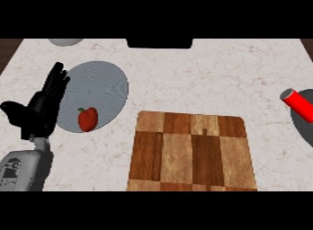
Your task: Pick the can from the cutting board and place it in the pan
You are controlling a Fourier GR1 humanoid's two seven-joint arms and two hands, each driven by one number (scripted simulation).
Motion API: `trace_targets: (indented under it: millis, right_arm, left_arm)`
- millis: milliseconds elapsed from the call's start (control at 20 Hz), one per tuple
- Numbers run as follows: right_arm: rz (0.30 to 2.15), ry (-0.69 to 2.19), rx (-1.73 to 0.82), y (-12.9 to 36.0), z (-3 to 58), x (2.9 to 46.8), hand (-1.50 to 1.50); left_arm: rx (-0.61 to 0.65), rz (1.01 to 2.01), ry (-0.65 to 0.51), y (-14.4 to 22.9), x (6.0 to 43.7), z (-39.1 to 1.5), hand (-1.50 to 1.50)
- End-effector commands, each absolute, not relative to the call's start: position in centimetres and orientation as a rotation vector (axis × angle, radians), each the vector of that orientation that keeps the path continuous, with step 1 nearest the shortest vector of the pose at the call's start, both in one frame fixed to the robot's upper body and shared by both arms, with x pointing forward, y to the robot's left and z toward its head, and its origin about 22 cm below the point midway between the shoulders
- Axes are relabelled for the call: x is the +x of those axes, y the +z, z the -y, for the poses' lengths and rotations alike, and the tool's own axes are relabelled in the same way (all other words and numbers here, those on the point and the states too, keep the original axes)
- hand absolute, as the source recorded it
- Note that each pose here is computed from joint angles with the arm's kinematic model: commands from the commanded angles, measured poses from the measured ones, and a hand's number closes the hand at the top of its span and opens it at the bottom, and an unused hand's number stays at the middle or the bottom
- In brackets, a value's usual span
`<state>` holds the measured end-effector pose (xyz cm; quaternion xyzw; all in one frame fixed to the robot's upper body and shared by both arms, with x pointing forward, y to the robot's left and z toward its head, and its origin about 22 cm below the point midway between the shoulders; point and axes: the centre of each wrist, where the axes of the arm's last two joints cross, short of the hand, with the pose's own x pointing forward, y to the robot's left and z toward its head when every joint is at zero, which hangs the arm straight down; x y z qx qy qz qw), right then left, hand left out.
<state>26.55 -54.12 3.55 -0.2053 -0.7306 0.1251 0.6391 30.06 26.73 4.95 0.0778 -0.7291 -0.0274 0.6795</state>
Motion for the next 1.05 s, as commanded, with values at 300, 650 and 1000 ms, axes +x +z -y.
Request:
trace_targets:
  millis: [300, 650, 1000]
  right_arm:
    - [1.773, 0.230, -0.162, 7.2, 60.4, 19.1, -1.50]
    - [1.774, 0.223, -0.201, 7.6, 62.1, 14.9, -1.50]
    - [1.742, 0.300, -0.221, 7.6, 62.1, 14.0, -1.50]
  left_arm:
    - [0.214, 1.616, -0.021, 4.2, 28.9, -28.2, 0.00]
    - [0.231, 1.601, -0.006, 4.1, 28.2, -29.2, 0.00]
    - [0.234, 1.619, -0.036, 5.4, 28.9, -29.3, 0.00]
